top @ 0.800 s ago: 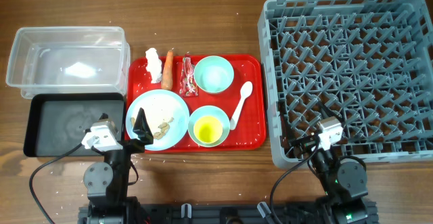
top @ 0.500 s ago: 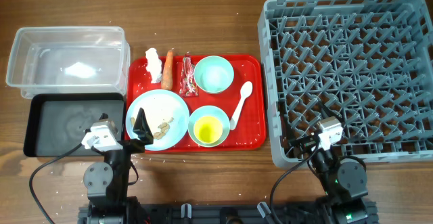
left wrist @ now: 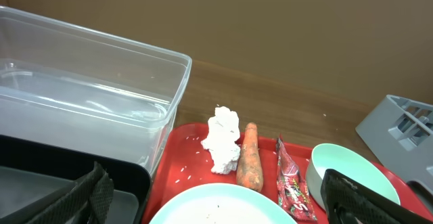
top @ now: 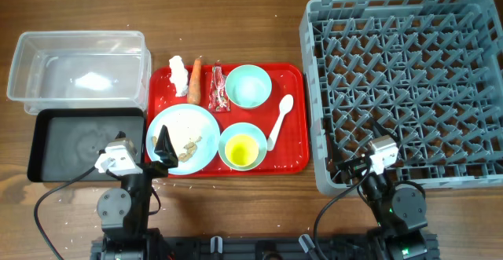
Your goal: Sort waste into correct bins and load items into the dishwasher rack
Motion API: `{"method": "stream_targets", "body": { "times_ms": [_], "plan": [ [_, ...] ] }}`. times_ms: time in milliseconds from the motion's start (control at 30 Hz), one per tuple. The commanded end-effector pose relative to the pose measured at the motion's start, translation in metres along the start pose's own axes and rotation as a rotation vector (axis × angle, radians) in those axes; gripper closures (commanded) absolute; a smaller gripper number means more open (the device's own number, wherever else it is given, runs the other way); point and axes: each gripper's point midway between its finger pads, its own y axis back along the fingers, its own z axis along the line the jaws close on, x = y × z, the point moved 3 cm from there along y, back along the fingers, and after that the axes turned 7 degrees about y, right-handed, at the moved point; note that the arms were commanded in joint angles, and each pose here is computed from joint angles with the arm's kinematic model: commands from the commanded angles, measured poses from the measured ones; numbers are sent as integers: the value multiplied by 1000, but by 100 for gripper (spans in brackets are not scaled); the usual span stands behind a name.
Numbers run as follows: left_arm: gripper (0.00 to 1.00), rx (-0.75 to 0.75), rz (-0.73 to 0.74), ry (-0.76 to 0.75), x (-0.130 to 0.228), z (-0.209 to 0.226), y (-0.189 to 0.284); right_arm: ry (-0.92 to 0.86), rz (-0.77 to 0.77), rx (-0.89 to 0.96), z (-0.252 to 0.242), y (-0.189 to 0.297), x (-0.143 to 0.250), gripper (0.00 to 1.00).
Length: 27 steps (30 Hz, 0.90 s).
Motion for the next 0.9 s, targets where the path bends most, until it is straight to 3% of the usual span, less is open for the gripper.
{"method": "stream_targets", "body": {
  "times_ms": [0, 867],
  "plan": [
    [0, 5, -2, -9, 1, 0, 0, 10, -7, -5, 1, 0, -1, 0],
    [0, 13, 1, -8, 2, -1, 0, 10, -7, -5, 1, 0, -1, 0]
  ]
}}
